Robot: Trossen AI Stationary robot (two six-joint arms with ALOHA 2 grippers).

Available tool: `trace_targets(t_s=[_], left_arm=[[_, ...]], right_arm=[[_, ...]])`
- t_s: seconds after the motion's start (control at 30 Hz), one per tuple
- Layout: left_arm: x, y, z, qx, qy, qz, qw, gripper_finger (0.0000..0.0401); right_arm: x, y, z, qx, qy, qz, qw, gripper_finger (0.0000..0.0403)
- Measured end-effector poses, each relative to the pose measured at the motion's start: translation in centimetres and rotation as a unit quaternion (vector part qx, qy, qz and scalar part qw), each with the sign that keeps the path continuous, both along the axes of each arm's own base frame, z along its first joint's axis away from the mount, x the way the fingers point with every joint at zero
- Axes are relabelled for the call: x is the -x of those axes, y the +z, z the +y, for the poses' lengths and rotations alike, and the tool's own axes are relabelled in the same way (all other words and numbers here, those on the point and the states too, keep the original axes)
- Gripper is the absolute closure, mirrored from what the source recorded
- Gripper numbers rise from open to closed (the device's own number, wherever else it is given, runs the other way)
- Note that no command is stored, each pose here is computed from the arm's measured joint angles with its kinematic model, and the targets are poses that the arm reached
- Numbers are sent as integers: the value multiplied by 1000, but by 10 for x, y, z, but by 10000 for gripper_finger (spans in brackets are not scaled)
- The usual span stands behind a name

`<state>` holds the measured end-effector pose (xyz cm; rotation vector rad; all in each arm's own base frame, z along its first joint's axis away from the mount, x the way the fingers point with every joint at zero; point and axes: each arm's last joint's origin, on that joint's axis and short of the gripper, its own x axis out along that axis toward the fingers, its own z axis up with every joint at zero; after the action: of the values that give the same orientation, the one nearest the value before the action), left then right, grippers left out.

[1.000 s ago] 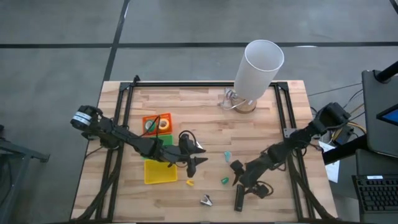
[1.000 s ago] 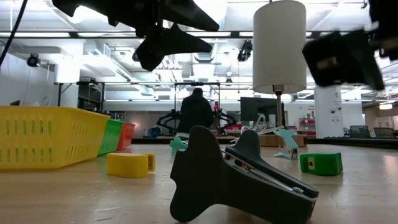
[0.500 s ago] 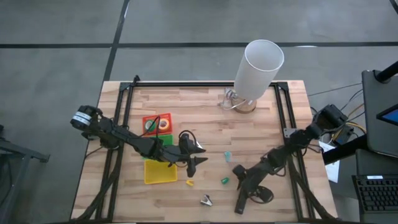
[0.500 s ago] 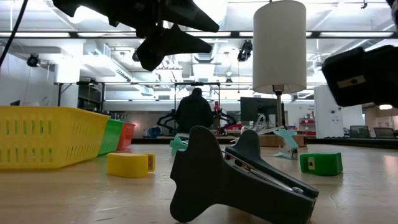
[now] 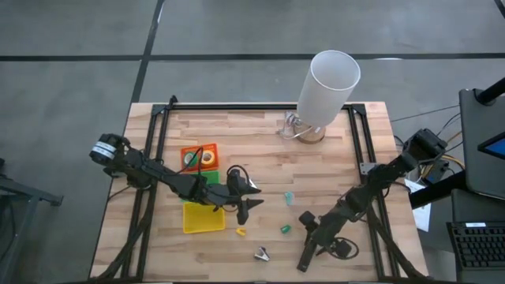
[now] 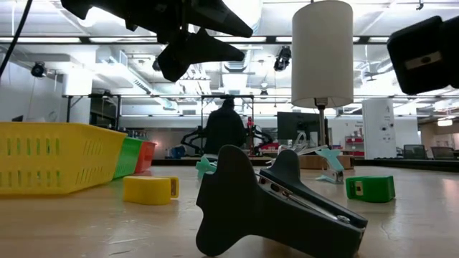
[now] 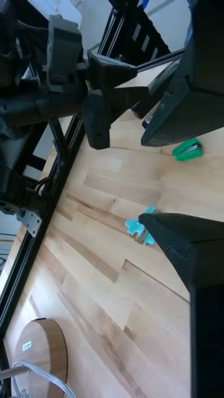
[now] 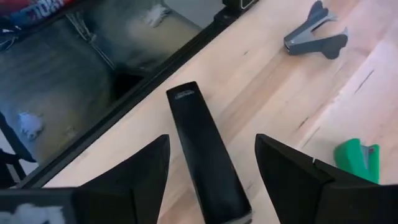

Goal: Pick and place Stapler, Stapler remover, tape
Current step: Put the black stapler into the green basket

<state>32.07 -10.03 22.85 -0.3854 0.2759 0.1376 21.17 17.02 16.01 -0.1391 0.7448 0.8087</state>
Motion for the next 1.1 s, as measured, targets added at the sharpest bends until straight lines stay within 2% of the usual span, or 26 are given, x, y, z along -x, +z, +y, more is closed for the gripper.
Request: trace_targets(t_s=[0.5, 0.63, 0.9, 1.1], left_arm=[[0, 0, 0, -1, 2, 0, 1000, 215], [0, 0, 0, -1, 2, 0, 1000, 215], [0, 0, 0, -1, 2, 0, 1000, 215], [0, 0, 1, -2, 6, -1, 1000, 215]], right_arm=[[-3, -33, 5, 60, -16, 35, 997, 179], [-4, -33, 6, 60, -20, 31, 998, 201], [-5, -30, 6, 55, -18, 24, 998, 284], [-4, -24, 5, 49, -34, 18, 998, 287]])
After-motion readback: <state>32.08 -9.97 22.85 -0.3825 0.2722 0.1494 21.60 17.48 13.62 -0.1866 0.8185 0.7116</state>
